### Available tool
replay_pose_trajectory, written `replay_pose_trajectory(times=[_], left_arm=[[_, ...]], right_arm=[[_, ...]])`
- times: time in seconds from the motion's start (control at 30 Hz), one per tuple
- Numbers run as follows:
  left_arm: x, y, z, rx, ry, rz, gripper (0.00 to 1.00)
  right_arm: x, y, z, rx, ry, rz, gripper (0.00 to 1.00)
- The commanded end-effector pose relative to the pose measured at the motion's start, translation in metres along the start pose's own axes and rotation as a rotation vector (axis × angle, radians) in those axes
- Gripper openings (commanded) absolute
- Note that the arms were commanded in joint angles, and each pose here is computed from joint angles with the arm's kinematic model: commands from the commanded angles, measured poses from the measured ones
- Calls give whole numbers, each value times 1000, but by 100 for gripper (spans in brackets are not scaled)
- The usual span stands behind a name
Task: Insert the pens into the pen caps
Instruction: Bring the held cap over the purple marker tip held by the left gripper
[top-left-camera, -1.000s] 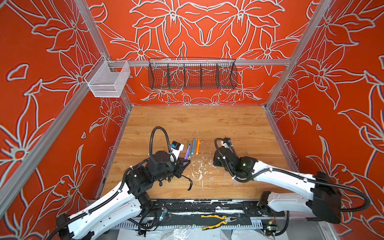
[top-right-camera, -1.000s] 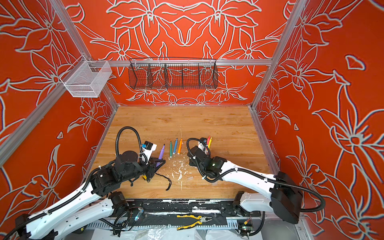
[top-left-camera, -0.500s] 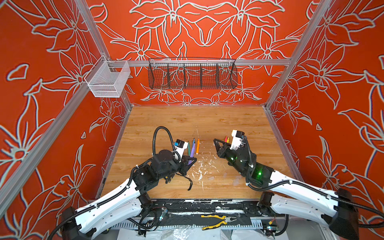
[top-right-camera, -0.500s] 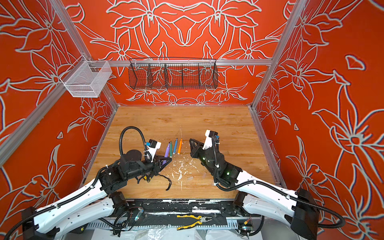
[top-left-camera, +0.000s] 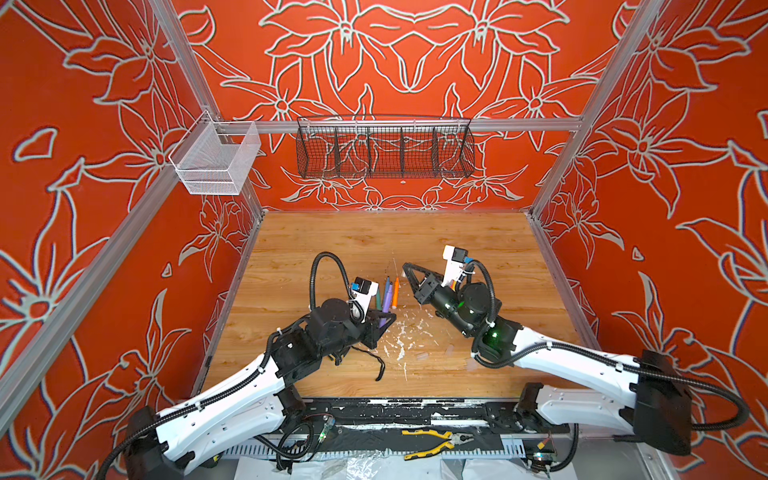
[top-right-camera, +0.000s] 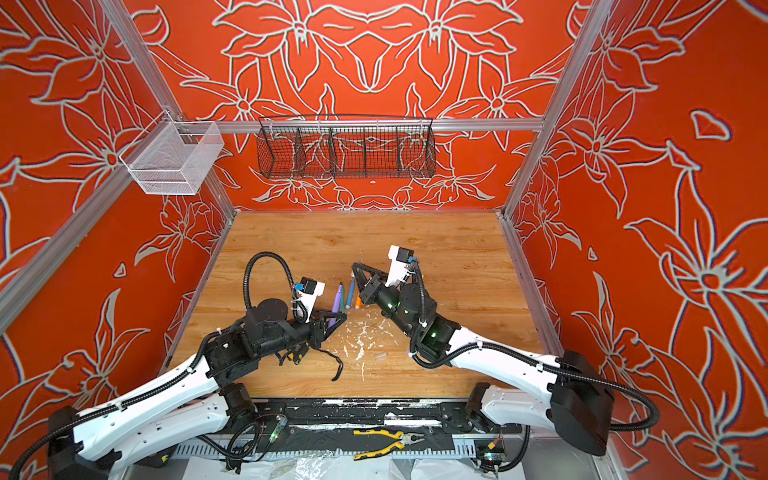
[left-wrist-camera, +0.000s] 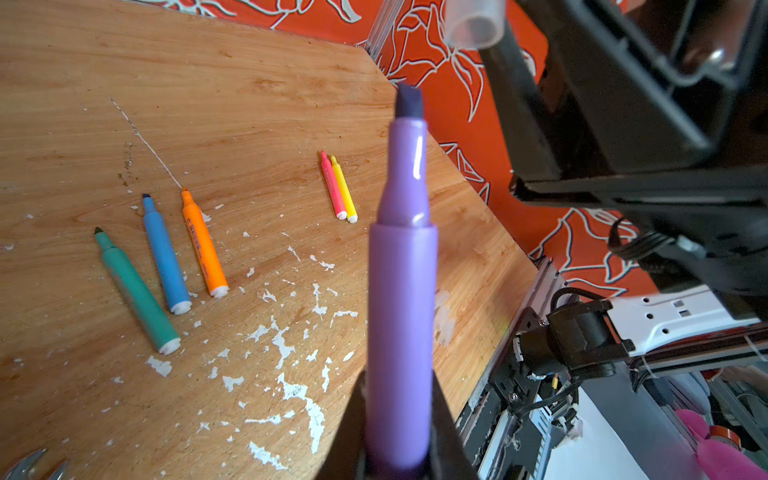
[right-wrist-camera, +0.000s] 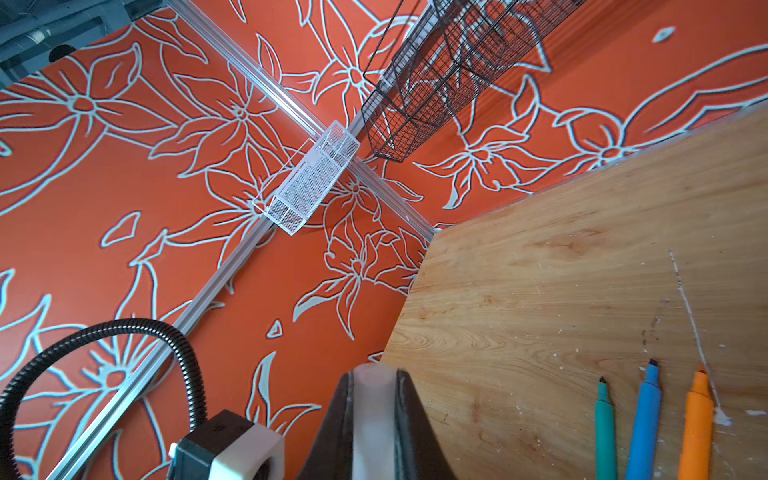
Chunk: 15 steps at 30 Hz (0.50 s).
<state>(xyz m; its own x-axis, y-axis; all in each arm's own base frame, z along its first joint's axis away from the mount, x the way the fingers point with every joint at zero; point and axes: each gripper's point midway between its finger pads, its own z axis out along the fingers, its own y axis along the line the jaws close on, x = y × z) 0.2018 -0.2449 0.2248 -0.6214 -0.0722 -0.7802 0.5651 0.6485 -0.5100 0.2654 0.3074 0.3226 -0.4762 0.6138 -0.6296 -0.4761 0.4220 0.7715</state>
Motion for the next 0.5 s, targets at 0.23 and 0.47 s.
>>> replay_pose_trajectory(times=[0.23, 0.47], left_arm=[[-20, -15, -3, 43, -55, 19, 0], [-19, -15, -3, 44, -56, 19, 0]], right_arm=[[-5, 30, 7, -118, 1, 27, 10], [5, 21, 16, -84, 26, 32, 9]])
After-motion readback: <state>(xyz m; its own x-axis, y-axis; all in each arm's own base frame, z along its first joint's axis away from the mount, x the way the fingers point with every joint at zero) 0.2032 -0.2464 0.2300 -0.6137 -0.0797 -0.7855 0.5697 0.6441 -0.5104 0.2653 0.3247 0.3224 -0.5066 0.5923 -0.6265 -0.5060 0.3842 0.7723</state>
